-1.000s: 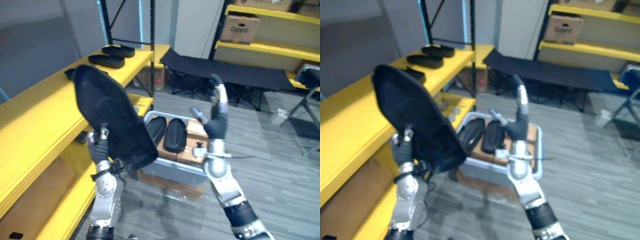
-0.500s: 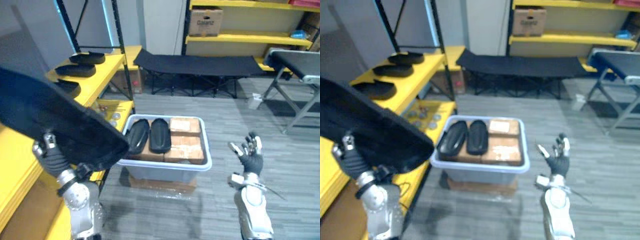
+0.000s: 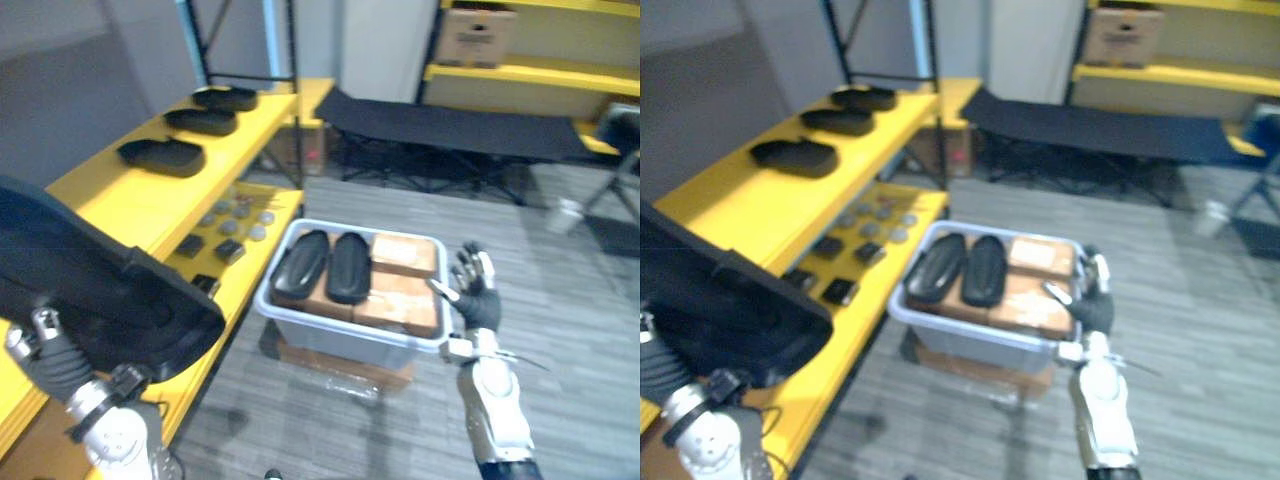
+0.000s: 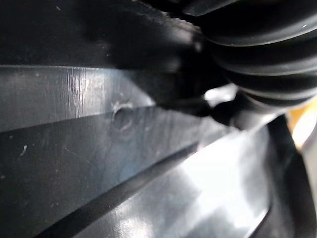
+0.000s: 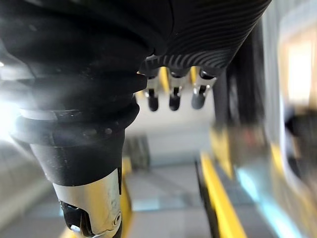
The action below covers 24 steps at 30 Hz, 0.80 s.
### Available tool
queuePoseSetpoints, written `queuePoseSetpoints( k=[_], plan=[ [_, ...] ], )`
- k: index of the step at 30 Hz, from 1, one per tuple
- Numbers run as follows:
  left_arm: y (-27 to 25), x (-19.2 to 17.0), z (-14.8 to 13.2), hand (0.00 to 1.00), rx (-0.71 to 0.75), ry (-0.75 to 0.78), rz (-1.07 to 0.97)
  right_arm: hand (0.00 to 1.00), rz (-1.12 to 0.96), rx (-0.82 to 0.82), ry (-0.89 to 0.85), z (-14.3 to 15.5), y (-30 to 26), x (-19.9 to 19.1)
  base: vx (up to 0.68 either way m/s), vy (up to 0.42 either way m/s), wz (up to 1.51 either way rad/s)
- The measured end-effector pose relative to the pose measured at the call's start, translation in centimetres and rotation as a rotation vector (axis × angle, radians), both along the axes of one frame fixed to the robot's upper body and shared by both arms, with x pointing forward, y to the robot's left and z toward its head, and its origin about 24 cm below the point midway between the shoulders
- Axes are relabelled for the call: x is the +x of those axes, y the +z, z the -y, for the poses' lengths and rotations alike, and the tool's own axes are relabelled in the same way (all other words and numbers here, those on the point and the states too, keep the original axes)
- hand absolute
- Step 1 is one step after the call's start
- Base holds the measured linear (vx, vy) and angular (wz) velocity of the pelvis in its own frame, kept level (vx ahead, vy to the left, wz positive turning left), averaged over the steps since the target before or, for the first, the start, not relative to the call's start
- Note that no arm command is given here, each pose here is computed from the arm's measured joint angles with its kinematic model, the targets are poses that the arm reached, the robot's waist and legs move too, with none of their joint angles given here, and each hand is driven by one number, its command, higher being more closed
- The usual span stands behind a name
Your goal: Walk over and take plastic housings, then place them on the shelf
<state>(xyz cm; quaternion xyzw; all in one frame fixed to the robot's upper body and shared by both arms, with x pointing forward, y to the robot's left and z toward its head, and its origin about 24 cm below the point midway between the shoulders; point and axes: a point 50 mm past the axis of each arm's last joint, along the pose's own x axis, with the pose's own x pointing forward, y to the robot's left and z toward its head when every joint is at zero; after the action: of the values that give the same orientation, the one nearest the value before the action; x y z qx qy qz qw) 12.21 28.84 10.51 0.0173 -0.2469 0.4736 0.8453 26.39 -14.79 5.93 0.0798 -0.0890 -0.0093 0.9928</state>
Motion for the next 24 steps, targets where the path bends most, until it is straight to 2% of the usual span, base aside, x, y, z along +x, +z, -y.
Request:
queuePoseSetpoints(
  k=[5,7,11,15,21,24],
  plan=[
    [0.1,-2.8,-0.5,1.0,0.056,0.06,-0.042,0.0,-0.009,-0.044,0.119,-4.9,0.1,1.5,0.09,0.04,0.74],
    [0.3,-3.1,-0.3,1.0,0.066,0.047,-0.032,0.0,-0.017,-0.061,0.112,-5.5,0.1,1.5,0.07,0.064,0.63],
    [1.1,-2.6,0.3,1.0,0.114,-0.036,-0.008,0.0,-0.066,-0.097,0.03,-4.1,-0.8,1.2,0.05,0.066,0.42],
    [1.0,-1.8,0.6,1.0,0.092,-0.064,-0.001,0.0,-0.061,-0.121,-0.017,-1.8,-0.7,1.5,0.01,0.015,-0.02],
    [-0.2,-1.3,1.2,1.0,-0.065,-0.099,0.029,0.0,-0.061,-0.156,-0.048,0.8,-1.0,0.1,-0.02,-0.001,0.3],
    [-1.5,-1.9,1.1,1.0,-0.144,-0.079,0.016,0.0,-0.073,-0.198,-0.041,0.7,-1.4,-0.3,-0.05,-0.008,0.35]
  ],
)
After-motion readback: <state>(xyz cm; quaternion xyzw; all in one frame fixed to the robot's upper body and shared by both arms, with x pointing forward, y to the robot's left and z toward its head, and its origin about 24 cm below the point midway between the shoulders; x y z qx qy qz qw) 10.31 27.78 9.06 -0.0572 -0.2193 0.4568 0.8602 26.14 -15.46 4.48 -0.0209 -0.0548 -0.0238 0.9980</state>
